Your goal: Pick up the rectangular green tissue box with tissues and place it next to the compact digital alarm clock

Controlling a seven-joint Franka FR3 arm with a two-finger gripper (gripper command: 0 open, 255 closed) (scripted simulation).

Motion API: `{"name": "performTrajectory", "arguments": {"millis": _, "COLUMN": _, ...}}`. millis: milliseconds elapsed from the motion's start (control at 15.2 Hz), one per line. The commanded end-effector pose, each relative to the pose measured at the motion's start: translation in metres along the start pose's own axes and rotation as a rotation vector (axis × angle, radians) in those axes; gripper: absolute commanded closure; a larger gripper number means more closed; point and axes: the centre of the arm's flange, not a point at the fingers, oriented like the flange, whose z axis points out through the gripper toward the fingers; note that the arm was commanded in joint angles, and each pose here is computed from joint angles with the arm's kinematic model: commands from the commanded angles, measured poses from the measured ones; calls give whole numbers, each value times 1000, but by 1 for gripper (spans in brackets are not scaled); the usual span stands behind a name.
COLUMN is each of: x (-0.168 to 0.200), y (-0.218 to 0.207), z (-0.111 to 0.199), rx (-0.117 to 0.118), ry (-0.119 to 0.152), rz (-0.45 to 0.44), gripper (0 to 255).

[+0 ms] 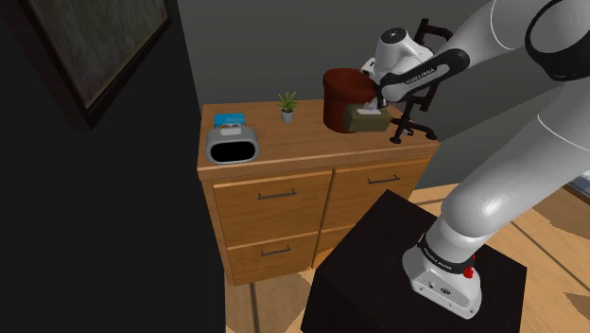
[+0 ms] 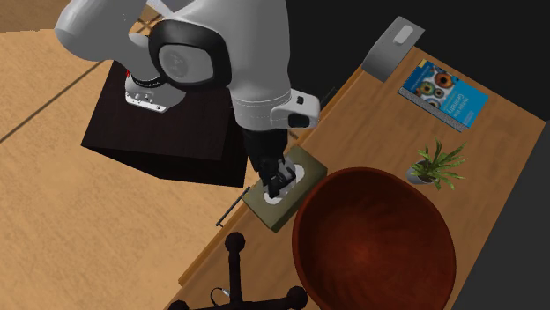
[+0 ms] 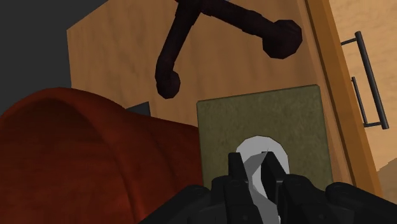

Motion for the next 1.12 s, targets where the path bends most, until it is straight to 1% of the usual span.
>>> {"name": "performTrajectory", "arguments": {"millis": 0, "x": -2, "y": 5, "z": -9, "rx": 0, "ry": 0, "rz": 0, "gripper": 255}}
{"name": "performTrajectory", "arguments": {"millis": 1056, "x": -26, "y": 45, "z": -80, "rx": 0, "ry": 0, "rz": 0, "gripper": 255}}
